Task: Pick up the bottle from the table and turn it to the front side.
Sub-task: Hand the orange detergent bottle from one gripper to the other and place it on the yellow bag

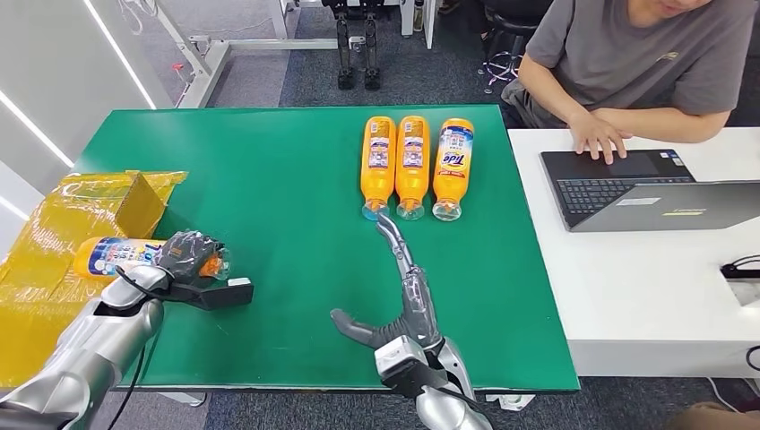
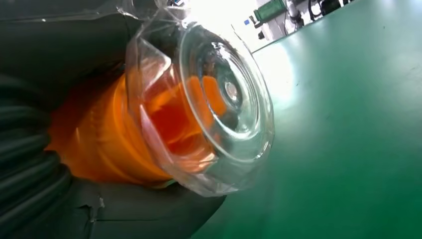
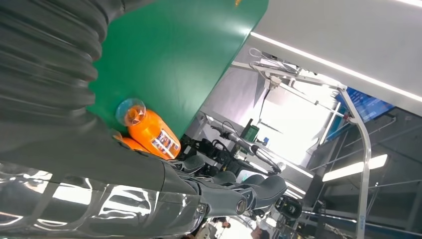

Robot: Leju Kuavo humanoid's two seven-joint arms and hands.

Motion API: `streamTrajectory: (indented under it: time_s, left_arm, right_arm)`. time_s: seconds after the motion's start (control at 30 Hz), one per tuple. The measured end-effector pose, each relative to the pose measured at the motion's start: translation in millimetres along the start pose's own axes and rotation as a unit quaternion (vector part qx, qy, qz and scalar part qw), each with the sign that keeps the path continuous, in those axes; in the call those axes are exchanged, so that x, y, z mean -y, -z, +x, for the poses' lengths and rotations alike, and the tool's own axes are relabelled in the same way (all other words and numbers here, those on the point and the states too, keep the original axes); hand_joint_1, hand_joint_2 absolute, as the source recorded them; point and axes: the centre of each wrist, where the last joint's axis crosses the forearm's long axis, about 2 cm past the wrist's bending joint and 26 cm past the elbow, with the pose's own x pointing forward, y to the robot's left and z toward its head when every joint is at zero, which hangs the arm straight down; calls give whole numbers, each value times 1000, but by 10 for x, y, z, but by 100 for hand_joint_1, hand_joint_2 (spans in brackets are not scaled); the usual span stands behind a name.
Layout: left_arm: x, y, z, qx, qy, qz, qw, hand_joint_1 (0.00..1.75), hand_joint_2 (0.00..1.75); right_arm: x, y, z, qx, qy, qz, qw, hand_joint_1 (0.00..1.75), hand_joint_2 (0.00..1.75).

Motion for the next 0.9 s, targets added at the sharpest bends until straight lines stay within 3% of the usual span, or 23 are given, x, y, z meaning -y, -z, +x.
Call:
streamTrajectory:
  time_s: [0.03,0.57,0.9]
  left_arm:
    - [-9,7,-7,-1,-1,-5,1000,0,175]
    - [-37,33,-40,-13,-36,-36,999,0,175]
    - [-31,-138,-286,-28,-106,-101,989,0,175]
  right_arm:
    - [0,-2,-1,0,-1,-1,1000,0,175]
    - [-4,-27,-26,-6,-3,1,1000,0,175]
    - [13,-49,-65,-13,-7,-2,1000,0,175]
